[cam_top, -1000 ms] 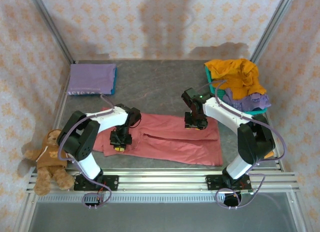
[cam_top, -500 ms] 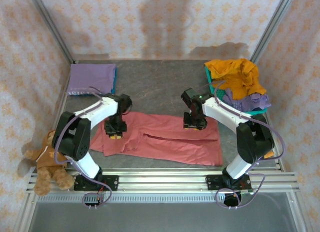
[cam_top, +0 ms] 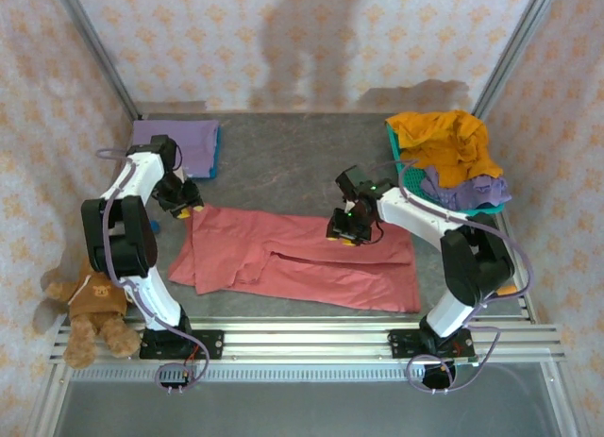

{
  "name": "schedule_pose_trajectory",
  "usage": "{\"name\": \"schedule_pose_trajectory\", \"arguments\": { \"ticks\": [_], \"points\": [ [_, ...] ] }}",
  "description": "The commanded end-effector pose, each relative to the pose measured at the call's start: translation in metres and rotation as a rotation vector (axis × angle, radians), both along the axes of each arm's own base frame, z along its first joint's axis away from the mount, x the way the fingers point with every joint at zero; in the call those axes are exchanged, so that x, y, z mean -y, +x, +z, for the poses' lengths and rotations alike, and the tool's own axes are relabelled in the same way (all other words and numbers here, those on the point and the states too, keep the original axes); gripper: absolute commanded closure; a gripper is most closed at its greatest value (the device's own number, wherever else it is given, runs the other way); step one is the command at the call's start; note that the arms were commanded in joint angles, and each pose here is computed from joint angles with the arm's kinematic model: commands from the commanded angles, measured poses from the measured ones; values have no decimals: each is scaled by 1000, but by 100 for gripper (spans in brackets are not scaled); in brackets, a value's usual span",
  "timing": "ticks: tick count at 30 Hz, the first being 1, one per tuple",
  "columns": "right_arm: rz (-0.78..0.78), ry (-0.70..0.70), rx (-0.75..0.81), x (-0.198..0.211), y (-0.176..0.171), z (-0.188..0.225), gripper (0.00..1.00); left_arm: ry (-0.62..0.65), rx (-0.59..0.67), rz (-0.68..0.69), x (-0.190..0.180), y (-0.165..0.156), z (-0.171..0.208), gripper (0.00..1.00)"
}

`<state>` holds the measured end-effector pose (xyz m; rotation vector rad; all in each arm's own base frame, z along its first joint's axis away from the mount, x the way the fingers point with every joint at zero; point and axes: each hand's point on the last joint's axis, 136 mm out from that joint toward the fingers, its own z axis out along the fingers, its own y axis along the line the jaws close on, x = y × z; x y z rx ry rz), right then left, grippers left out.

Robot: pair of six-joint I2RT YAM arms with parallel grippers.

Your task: Fold and stack the t-shirts

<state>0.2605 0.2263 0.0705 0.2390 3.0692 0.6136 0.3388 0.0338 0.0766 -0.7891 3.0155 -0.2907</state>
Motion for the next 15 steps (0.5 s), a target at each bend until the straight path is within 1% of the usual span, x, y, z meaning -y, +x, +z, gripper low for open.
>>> {"name": "schedule_pose_trajectory", "arguments": {
  "ticks": [1,4,6,10,12,15],
  "points": [
    [-27,32,-31,-8,1,-13,62,-31,-13,-39,0,8,-8,63],
    [-33,33,-41,-9,1,-19,62,-42,-31,-37,-4,13,-22,63],
    [-34,30,-53,-9,0,-23,62,-59,-23,-34,-3,17,-28,63],
    [-39,27,-71,-9,-2,-31,62,-72,-37,-35,-3,20,-39,70],
    [-43,23,-80,-9,-3,-34,62,-70,-40,-34,-3,21,-42,75],
    [-48,16,-84,-7,-5,-37,62,-71,-19,-31,-3,24,-41,88]
  ]
}}
